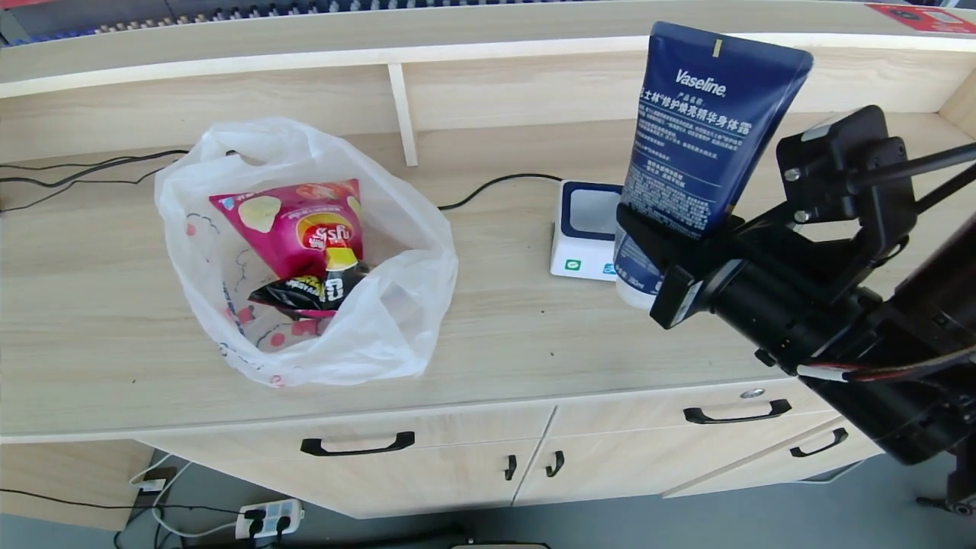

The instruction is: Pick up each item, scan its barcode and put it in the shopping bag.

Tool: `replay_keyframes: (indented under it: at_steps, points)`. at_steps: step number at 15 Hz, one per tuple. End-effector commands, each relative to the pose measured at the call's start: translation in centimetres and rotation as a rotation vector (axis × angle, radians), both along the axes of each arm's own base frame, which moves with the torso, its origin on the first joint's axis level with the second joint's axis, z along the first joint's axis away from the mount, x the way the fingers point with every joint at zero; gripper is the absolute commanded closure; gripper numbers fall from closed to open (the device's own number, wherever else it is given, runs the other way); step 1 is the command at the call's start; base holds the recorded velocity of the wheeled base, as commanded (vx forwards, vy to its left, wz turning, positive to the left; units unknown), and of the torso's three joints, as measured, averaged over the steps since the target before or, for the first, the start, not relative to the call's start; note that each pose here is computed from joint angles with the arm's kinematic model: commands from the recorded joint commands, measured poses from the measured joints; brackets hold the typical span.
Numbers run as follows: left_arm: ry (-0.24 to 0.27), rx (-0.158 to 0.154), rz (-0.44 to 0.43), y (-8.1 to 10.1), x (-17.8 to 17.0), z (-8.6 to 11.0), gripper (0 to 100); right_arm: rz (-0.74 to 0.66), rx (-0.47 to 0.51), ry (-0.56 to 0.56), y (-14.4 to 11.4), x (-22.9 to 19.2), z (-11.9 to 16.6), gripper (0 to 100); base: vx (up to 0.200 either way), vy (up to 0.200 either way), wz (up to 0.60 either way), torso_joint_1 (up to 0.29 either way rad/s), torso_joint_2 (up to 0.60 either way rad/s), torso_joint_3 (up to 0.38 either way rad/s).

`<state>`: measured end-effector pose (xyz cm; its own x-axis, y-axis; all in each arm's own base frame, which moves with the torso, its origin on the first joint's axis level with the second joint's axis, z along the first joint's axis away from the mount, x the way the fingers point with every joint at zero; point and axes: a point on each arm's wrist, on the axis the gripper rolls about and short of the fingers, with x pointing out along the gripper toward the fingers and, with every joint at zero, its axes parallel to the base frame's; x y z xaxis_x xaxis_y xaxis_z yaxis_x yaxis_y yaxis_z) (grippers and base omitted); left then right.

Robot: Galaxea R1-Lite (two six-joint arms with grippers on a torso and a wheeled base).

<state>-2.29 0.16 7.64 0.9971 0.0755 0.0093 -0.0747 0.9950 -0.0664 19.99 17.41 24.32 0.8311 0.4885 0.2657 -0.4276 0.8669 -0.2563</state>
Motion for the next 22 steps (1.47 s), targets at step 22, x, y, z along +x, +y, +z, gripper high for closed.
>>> replay_keyframes:
  at_steps: [22]
  points:
    - [-0.005,0.038,0.0,0.0,0.0,0.1,0,0.05,-0.741,-0.585,-9.1,14.4,2.0,100,0.0,0.027,0.0,0.0,0.0,0.0]
